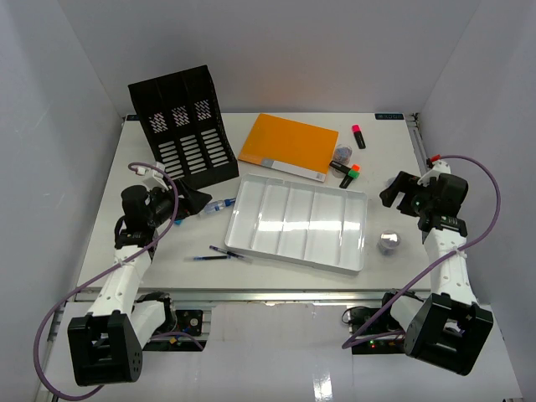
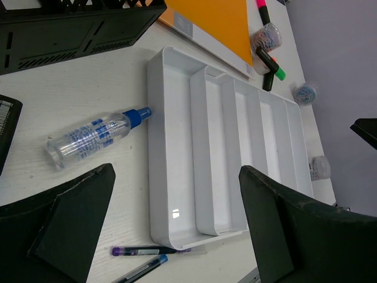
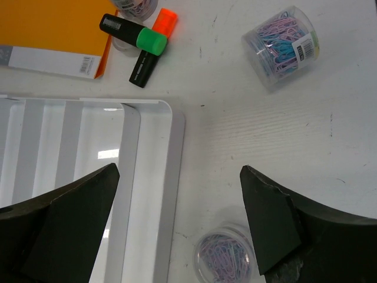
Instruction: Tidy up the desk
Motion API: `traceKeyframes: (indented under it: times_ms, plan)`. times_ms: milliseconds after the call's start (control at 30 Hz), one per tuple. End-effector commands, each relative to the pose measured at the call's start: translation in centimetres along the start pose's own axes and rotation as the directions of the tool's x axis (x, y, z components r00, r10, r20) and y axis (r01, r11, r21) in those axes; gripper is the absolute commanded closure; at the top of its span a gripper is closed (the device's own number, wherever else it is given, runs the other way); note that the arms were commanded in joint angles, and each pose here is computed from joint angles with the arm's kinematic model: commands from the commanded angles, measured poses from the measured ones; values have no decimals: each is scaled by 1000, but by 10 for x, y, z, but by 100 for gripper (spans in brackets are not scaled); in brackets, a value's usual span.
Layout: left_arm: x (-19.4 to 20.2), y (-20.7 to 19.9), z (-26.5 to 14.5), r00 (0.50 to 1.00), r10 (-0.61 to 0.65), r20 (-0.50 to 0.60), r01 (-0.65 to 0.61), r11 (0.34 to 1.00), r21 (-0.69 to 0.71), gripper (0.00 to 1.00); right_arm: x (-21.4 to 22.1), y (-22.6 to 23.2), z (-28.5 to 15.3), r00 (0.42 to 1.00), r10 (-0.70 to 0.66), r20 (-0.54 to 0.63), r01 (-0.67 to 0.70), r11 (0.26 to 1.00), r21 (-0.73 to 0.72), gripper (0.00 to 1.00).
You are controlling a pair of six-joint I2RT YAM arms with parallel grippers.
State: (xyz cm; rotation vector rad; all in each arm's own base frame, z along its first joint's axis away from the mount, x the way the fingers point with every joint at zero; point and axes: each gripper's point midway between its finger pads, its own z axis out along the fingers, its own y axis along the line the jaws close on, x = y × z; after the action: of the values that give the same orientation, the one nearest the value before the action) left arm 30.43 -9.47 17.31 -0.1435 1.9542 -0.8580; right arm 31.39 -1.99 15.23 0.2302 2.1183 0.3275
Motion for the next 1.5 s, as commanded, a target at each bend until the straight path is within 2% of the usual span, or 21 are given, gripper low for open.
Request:
traceKeyframes:
  times_ms: [0, 67, 133, 200, 400, 500, 633, 867, 967, 1000, 1100, 1133, 1200, 1267, 1367, 1467]
  plan:
    - [-16, -19, -3, 999, 34, 31, -36, 997, 63, 2, -27, 20, -5, 995, -62, 81, 70, 993, -100, 10]
    - [-15, -22, -3, 999, 37, 26, -39, 996, 83, 2, -11, 46, -9, 987, -144, 75, 159, 947, -278, 10]
    - [-14, -26, -3, 999, 39, 24, -42, 994, 96, 2, -2, 64, -17, 972, -215, 98, 236, 889, -393, 10]
    - [-10, -30, -1, 999, 42, 18, -44, 993, 107, 2, 13, 86, -30, 929, -330, 169, 367, 756, -542, 10]
    - [7, -33, 3, 1000, -9, -24, 11, 997, 78, 2, 25, 104, -48, 871, -420, 256, 479, 607, -634, 10]
    - [24, -14, -1, 991, -109, -79, 105, 993, -53, 2, 35, 116, -60, 857, -430, 283, 494, 535, -685, 10]
    - [17, 0, -7, 979, -195, -50, 181, 960, -213, 2, 34, 117, -61, 850, -438, 293, 508, 529, -680, 10]
    - [18, 16, -7, 941, -335, -38, 291, 864, -412, 2, 31, 109, -54, 849, -452, 272, 511, 574, -640, 10]
    - [25, 36, 3, 926, -376, -34, 303, 795, -526, 2, 30, 109, -53, 852, -449, 268, 506, 580, -639, 10]
    - [27, 38, 7, 929, -367, -50, 283, 791, -542, 2, 30, 109, -53, 853, -449, 268, 506, 580, -638, 10]
    - [30, 42, 23, 946, -300, -123, 181, 802, -569, 4, 29, 109, -54, 853, -448, 268, 506, 582, -636, 10]
    - [27, 40, 29, 960, -237, -152, 116, 823, -556, 5, 29, 110, -54, 852, -448, 270, 507, 581, -637, 10]
    - [24, 25, 40, 955, -20, -294, -118, 888, -444, 5, 29, 110, -55, 852, -448, 272, 508, 579, -638, 10]
    - [22, 4, 46, 916, 161, -367, -275, 919, -283, 4, 29, 111, -56, 849, -449, 279, 513, 571, -640, 10]
    - [11, -13, 45, 840, 405, -361, -475, 871, -128, 2, 29, 113, -58, 846, -451, 286, 518, 562, -645, 10]
    - [-8, -11, 43, 734, 600, -320, -654, 752, -90, 2, 29, 113, -58, 844, -453, 287, 520, 560, -645, 10]
